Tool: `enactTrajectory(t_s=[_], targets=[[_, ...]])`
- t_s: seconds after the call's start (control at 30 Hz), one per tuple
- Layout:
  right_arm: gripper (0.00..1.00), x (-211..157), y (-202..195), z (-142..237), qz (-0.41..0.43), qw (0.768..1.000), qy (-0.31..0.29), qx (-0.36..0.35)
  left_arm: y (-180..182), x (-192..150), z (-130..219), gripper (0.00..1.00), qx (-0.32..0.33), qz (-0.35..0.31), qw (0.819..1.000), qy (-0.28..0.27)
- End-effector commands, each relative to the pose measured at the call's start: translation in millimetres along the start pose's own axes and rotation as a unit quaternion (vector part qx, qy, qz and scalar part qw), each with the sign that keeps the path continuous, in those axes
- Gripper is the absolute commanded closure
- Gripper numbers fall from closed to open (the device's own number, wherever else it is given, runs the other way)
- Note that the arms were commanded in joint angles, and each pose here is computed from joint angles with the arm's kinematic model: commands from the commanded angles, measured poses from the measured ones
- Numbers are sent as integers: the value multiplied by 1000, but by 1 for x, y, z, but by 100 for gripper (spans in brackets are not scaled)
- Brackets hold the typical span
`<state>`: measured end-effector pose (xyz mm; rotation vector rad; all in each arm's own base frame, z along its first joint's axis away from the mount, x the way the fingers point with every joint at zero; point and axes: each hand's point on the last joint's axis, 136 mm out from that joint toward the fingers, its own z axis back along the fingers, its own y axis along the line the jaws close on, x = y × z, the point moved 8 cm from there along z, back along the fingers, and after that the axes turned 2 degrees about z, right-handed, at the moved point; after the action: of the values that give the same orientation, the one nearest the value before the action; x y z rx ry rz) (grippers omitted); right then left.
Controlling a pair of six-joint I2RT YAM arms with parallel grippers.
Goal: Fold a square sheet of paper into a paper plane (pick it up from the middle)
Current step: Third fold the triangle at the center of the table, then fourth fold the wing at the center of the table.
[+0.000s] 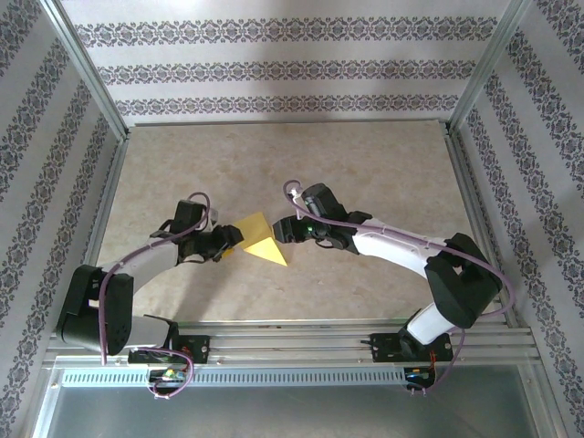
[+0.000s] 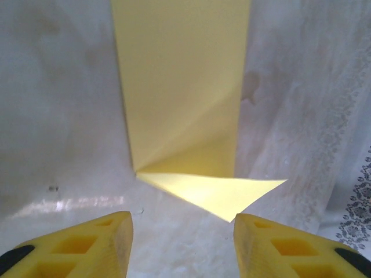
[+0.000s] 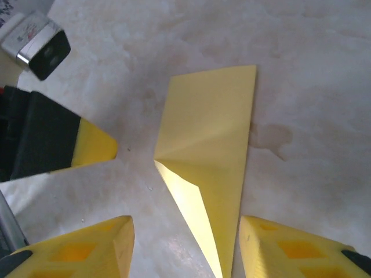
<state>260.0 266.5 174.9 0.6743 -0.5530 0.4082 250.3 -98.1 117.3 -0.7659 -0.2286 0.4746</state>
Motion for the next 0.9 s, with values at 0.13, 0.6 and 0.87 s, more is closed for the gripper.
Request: enactTrajectory(t_s=[0.13, 0.6, 0.87], targets=[[51, -15, 15, -28, -4, 999, 42, 15, -4, -8, -11, 42, -35, 32, 999, -1], [63, -23, -13, -80, -63, 993, 97, -12, -1, -8, -20, 40, -33, 52, 998, 1], [63, -33, -26, -88, -80, 990, 117, -13, -2, -8, -25, 45, -48, 63, 997, 13]])
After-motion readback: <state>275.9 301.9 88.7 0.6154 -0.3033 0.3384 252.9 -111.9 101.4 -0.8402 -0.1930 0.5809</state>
